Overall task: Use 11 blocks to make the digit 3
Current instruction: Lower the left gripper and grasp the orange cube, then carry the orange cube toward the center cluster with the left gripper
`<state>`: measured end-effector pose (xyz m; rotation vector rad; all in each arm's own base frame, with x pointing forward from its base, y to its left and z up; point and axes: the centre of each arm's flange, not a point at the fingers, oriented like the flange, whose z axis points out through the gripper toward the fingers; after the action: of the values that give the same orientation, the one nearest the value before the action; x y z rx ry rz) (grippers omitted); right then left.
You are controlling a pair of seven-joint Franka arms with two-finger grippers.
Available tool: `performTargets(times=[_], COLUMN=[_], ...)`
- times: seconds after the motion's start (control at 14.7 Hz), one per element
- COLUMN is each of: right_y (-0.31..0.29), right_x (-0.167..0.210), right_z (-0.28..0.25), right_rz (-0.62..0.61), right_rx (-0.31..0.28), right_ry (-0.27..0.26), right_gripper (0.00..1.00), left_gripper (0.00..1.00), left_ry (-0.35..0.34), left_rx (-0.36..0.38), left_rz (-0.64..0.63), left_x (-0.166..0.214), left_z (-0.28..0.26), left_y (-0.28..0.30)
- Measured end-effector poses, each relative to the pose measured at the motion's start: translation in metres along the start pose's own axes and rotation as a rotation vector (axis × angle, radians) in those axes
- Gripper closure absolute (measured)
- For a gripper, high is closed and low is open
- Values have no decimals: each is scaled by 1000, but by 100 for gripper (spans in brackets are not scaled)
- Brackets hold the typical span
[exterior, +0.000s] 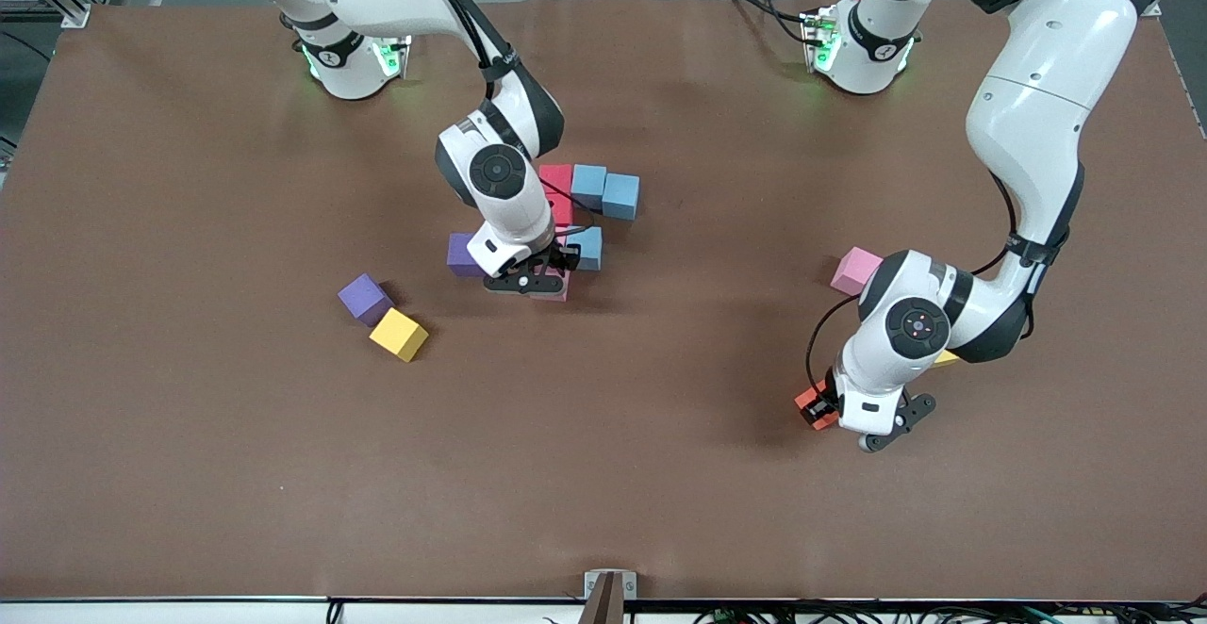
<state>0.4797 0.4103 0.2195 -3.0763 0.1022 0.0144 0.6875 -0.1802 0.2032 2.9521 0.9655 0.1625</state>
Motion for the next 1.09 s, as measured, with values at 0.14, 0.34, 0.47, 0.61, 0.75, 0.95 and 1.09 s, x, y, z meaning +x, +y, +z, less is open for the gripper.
performTargets(times=[0.14, 0.34, 0.47, 0.61, 0.75, 0.95, 1.09], right_y=[0, 1, 1, 2, 3, 4, 5], right_x=[0, 1, 1, 1, 2, 3, 4], right_z=[0, 0, 0, 0, 0, -1, -1], right_rz=[0, -19, -31, -39, -52, -62, -65], right_rx=[0, -1, -1, -1, -2, -3, -3], right_ry=[0, 1, 1, 1, 0, -1, -1], right_gripper=[49, 49, 49, 49, 49, 49, 49], left_gripper=[41, 41, 41, 41, 41, 41, 41], left_ry=[-2, -13, -25, -41, -46, -20, -2], left_rx=[-6, -9, -1, 13, 36, 110, 137], left_rz=[-161, -396, -544, -683, -788, -894, -918], left_x=[-9, -47, -86, -128, -171, -243, -295], left_z=[-2, -5, -7, -12, -16, -15, -16], left_y=[8, 35, 53, 65, 73, 83, 94])
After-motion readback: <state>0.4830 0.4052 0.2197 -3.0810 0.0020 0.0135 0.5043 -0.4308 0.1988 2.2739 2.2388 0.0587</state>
